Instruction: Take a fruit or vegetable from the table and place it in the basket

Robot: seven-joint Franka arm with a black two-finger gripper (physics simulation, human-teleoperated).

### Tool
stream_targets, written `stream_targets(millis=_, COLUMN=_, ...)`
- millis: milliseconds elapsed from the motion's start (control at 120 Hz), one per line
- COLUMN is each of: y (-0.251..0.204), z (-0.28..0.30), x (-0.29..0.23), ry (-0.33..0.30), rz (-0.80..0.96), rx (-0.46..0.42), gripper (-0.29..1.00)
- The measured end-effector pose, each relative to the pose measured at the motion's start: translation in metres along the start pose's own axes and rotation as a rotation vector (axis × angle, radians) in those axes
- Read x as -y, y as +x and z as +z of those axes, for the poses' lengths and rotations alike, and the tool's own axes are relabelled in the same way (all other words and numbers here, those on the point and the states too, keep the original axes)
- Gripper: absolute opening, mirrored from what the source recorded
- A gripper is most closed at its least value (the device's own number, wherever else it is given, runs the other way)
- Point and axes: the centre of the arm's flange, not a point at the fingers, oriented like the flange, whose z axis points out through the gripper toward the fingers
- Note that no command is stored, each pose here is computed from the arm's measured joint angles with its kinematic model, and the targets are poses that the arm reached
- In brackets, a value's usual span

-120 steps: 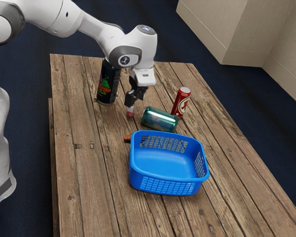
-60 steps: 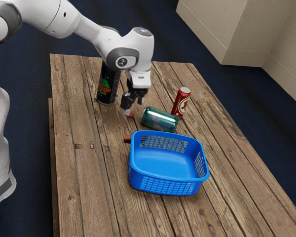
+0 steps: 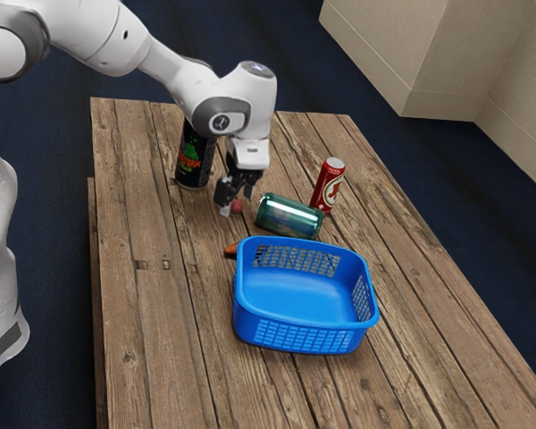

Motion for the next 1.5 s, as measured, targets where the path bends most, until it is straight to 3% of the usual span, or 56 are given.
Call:
stream_targets(millis=517, y=0.006, z=0.011, x=0.002, ry=0.020, rz=-0.002, rx=0.002, gripper=0.70)
stream_targets(millis=625, y=0.007, z=0.010, x=0.002, ry=0.029, rz=-0.016, rx=0.001, gripper=0.51)
stream_targets(millis=1000, y=0.007, z=0.006, x=0.005, ry=0.068, rz=-0.103, rx=0.011, gripper=0.14)
stream_targets(millis=1350, y=0.008, z=-0.006, x=0.004, ry=0.072, rz=-0.148, rx=-0.014, gripper=0.13)
stream_targets(millis=1500, y=0.009, z=-0.058, x=-0.001, ry=0.137, rz=-0.118, rx=-0.058, gripper=0.12)
